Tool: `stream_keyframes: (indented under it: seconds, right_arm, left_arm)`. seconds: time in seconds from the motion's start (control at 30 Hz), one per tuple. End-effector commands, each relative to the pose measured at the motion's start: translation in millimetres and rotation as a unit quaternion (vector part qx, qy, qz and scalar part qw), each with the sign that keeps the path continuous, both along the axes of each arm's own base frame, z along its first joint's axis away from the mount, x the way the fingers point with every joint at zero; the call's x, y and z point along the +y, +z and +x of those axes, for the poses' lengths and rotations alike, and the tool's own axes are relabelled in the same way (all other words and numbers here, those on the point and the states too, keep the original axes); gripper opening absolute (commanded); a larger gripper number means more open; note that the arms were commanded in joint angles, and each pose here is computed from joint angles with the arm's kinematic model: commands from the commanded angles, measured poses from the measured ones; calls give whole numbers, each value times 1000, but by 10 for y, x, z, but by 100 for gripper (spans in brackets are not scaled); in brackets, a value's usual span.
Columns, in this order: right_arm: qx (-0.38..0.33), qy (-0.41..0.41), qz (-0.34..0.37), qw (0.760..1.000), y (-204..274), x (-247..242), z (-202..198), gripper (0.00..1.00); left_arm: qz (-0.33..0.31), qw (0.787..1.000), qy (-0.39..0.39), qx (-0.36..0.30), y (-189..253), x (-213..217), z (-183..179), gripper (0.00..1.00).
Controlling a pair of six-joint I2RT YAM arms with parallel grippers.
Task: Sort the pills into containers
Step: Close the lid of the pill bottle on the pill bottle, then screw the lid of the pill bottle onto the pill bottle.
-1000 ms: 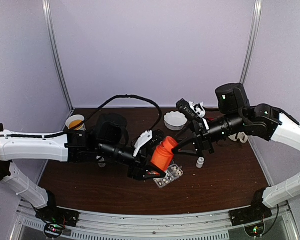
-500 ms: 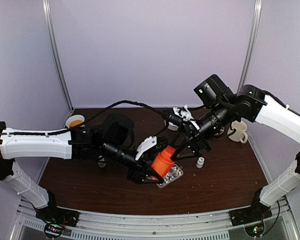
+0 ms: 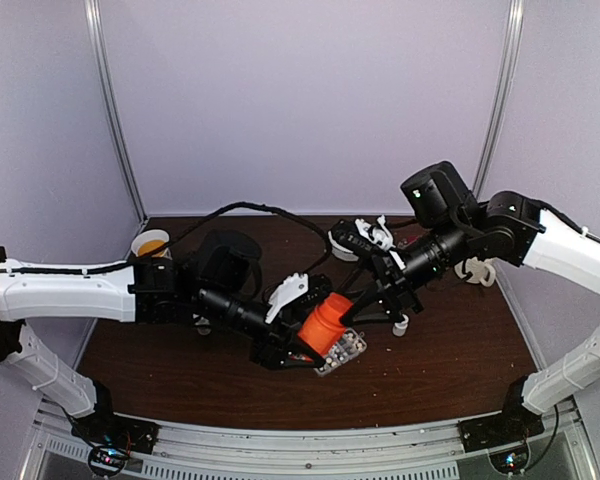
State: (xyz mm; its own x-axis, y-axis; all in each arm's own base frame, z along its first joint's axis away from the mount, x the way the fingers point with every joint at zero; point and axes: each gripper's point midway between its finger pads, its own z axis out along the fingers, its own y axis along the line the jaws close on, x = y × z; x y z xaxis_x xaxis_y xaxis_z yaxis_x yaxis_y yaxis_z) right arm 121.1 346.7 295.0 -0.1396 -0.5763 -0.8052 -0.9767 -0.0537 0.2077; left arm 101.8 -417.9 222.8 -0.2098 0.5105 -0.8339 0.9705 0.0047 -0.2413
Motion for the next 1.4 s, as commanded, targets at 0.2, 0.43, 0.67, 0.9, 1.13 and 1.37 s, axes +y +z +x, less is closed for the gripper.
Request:
stream_keyframes:
  seconds: [0.2,0.43,0.67,0.9,1.13,1.37]
  right_arm:
    - [57,-1,-28,998,-261,-193,-279,0]
    - [57,-13,-24,998,-265,-201,-262,0]
    - [25,-34,53,998,-81,-162,-203,0]
    - [-14,21,91,996,-84,-224,-364,0]
    - [-103,71,167,978,84,-228,-457,0]
    - [-216,125,166,954,26,-268,-472,0]
  left_arm:
    - [-143,986,57,-58,840,-26,280,22]
    - [-144,986,58,-59,859,-3,274,23]
    - [-167,982,62,-59,947,17,279,19]
    - [-188,981,14,-54,1035,5,123,4]
    - [-196,979,-44,-31,1070,-76,-37,0]
    - [-198,977,-77,-13,1119,-95,-138,0]
